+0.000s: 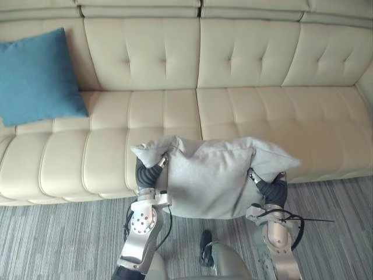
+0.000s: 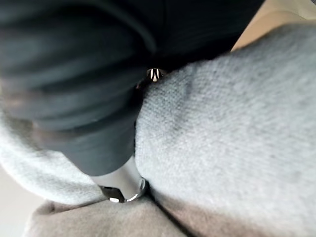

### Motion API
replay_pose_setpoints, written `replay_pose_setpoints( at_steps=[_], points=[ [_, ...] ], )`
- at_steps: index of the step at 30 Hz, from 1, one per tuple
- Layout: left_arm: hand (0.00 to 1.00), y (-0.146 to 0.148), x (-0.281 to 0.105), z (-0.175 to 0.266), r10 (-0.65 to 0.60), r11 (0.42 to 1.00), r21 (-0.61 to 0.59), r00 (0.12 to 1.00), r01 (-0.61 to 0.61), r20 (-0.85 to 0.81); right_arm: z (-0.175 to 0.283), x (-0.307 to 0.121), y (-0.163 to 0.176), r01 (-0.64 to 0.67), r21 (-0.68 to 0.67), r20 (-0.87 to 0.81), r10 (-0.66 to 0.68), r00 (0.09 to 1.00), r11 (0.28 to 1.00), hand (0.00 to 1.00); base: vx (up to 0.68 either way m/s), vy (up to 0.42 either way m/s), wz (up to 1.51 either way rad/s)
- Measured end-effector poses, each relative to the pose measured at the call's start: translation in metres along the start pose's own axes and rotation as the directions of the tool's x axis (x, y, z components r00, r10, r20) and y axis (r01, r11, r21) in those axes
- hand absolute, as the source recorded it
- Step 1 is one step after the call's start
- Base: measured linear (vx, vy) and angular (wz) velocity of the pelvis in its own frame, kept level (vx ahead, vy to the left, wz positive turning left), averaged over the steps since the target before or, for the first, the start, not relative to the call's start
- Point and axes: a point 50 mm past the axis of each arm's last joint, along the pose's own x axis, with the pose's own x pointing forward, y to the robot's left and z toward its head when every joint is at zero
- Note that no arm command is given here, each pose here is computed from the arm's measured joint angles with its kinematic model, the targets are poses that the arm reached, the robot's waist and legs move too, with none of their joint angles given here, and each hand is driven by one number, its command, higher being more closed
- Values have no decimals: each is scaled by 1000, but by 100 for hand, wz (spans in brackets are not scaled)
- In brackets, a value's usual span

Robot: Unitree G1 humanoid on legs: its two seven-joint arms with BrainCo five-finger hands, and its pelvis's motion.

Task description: Pick up cushions and gather them together orderly.

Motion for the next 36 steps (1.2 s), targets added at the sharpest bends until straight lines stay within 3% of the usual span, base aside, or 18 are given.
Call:
replay_pose_setpoints(
  at_steps=[20,29,36],
  points=[
    [100,9,-24,-11,3,1000,20,996,-1,-88,6,6,8,-11,-15,30,12,999,1000,100,88,54,-19],
    [100,22,-26,-12,-20,996,89,994,29,-106,-24,8,19,-60,-69,-90,54,995,996,100,313,160,-28],
    [100,22,-16,-20,-31,992,119,992,46,-125,-40,12,16,-87,-124,-153,68,986,988,100,236,-188,55]
  ],
)
